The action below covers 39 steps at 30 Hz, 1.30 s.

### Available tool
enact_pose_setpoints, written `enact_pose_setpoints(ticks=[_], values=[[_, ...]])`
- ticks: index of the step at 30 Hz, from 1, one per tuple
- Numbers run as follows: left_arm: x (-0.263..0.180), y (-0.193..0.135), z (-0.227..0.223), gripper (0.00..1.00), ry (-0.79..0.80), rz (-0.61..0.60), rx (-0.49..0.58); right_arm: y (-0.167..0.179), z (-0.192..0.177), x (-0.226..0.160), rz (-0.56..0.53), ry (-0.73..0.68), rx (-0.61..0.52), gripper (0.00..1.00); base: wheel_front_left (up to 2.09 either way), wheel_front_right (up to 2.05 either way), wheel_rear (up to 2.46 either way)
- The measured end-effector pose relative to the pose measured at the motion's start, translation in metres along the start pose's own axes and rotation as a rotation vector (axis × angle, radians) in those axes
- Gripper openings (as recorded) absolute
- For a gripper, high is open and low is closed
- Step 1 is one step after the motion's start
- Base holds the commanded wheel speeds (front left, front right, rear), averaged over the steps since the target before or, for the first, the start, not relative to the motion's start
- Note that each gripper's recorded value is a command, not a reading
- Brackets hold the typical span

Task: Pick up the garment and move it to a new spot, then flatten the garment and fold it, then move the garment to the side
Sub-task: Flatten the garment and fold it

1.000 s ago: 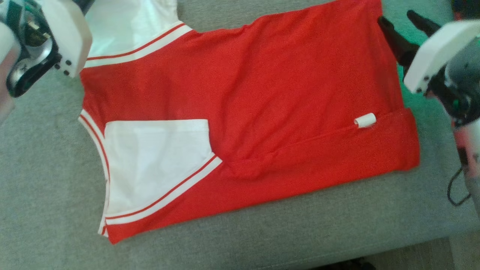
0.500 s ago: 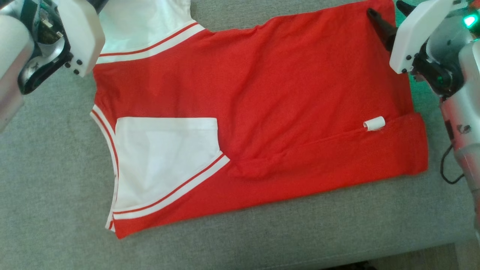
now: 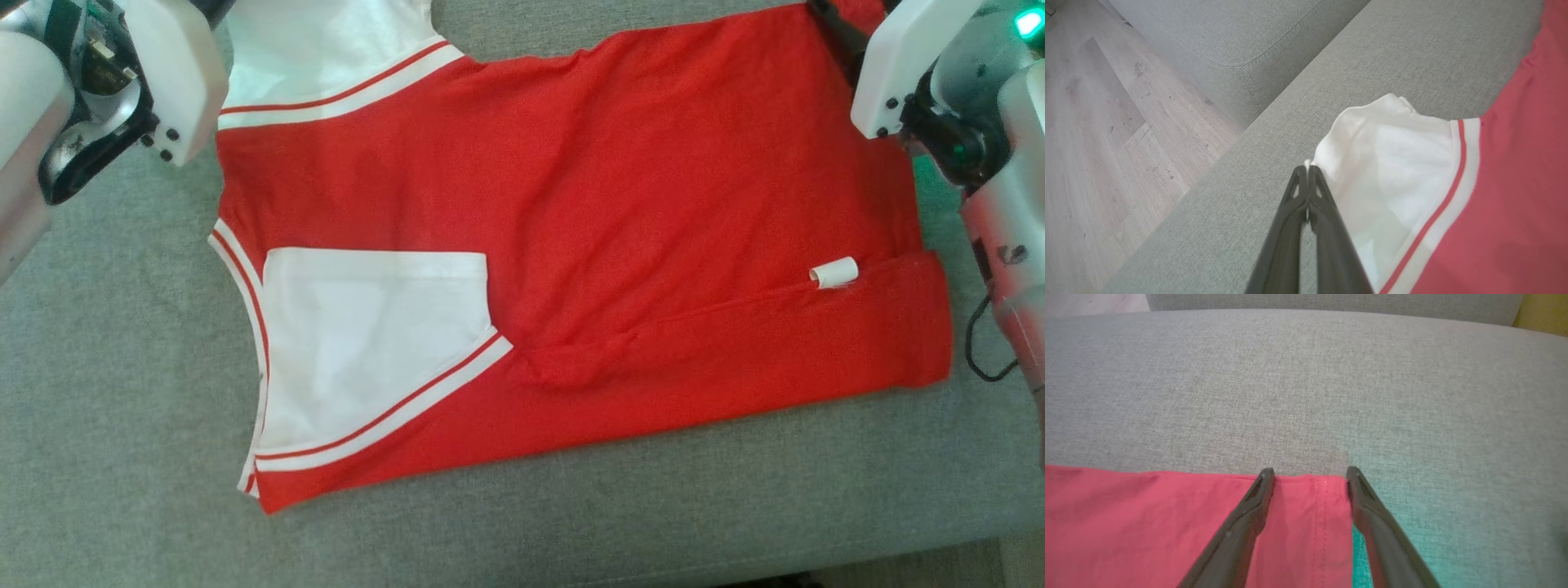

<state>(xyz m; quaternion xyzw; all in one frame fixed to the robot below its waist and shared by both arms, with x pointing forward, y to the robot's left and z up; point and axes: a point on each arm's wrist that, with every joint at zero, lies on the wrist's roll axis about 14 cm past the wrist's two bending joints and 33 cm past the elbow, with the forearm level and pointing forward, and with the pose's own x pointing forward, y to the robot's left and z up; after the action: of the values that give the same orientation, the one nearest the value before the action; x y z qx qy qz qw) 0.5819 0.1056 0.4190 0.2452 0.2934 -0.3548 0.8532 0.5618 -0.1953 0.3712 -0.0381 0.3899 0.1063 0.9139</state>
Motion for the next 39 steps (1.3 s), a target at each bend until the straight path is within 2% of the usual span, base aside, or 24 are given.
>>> enact_pose_setpoints(ticks=[2,3,4,6,7,8,9,16,20,27,34,39], values=[[-0.001,0.001,0.000,0.00,0.001,0.002,0.000,0.002,-0.003,0.001,0.004,0.010,-0.006,0.79,0.00,0.00,0.00],[-0.001,0.001,0.000,0.00,0.000,0.004,0.000,0.003,-0.003,0.001,0.005,0.010,-0.008,0.70,0.00,0.00,0.00],[-0.002,0.001,0.000,0.00,0.000,0.005,0.000,0.003,-0.003,0.001,0.005,0.009,-0.012,0.50,0.00,0.00,0.00],[-0.002,0.003,0.000,0.00,0.001,0.009,0.000,0.002,-0.002,0.001,0.002,0.011,-0.014,0.37,0.00,0.00,0.00],[-0.003,0.003,0.000,0.00,0.002,0.012,-0.001,0.001,-0.001,0.001,0.002,0.009,-0.014,0.25,0.00,0.00,0.00],[-0.003,0.004,0.000,0.00,0.002,0.013,-0.001,0.001,0.000,0.000,0.000,0.009,-0.019,0.17,0.00,0.00,0.00],[-0.003,0.004,0.000,0.00,0.002,0.013,-0.001,0.001,0.000,0.000,0.000,0.009,-0.019,0.00,0.00,0.00,0.00],[-0.004,0.005,0.005,0.00,-0.033,0.022,0.030,-0.003,-0.002,0.000,-0.009,0.007,-0.015,0.00,0.00,0.00,0.00],[-0.005,0.008,0.013,0.00,-0.095,0.039,0.073,-0.010,0.009,-0.002,-0.018,-0.040,-0.003,0.00,0.00,0.00,0.00],[-0.024,0.047,0.055,0.00,-0.266,0.157,0.156,-0.023,0.045,-0.015,-0.040,-0.205,0.052,0.00,0.00,0.00,0.00],[-0.044,0.052,0.081,0.00,-0.369,0.197,0.158,-0.032,0.069,-0.032,-0.050,-0.304,0.091,0.00,0.00,0.00,0.00],[-0.062,0.044,0.082,0.00,-0.415,0.195,0.140,-0.032,0.061,-0.042,-0.042,-0.332,0.124,0.00,0.00,0.00,0.00]])
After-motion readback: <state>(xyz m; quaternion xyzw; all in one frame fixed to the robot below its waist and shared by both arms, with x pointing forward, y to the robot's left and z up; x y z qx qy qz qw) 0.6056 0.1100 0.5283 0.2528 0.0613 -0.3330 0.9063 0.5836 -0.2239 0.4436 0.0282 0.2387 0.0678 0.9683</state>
